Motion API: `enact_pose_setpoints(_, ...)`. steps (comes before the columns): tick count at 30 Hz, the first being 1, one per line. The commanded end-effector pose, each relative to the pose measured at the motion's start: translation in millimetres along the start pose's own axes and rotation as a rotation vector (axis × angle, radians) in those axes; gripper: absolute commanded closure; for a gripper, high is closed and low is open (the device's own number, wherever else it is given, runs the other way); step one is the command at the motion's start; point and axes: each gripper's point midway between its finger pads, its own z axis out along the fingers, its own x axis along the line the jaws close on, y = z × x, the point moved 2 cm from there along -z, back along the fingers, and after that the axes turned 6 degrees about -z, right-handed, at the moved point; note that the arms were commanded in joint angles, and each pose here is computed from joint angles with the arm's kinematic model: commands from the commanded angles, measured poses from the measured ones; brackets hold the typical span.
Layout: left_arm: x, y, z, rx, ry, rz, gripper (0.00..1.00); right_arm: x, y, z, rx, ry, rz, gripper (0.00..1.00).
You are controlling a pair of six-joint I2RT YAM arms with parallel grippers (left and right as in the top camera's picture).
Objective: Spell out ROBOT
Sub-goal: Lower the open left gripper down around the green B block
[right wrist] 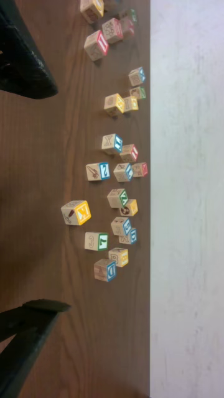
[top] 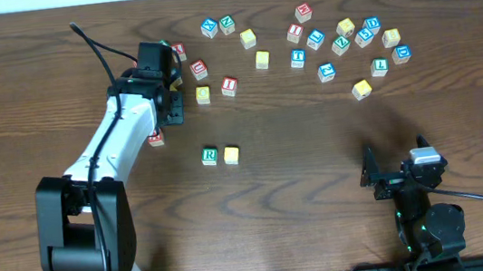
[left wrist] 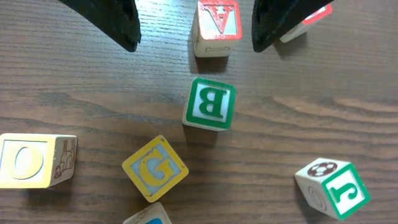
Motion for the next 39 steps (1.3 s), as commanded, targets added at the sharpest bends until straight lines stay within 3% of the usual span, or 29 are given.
enact_pose_setpoints(1,6,11,-2,-0.015,-0.05,0.002,0.44,0,-2,0,0.007,-0.002,0.012,0.01)
enact_pose_setpoints(8,26,14,1,-0.009,-0.054,-0.03,0.44,0,-2,0,0.007,-0.002,0.012,0.01)
enact_pose_setpoints(24,15,-5,40,0.095,-0.09,0.008,0.44,0,-2,0,0.007,-0.002,0.012,0.01)
enact_pose_setpoints(39,13,5,42,0.05,-0.099,0.03,0.44,0,-2,0,0.007,-0.002,0.012,0.01)
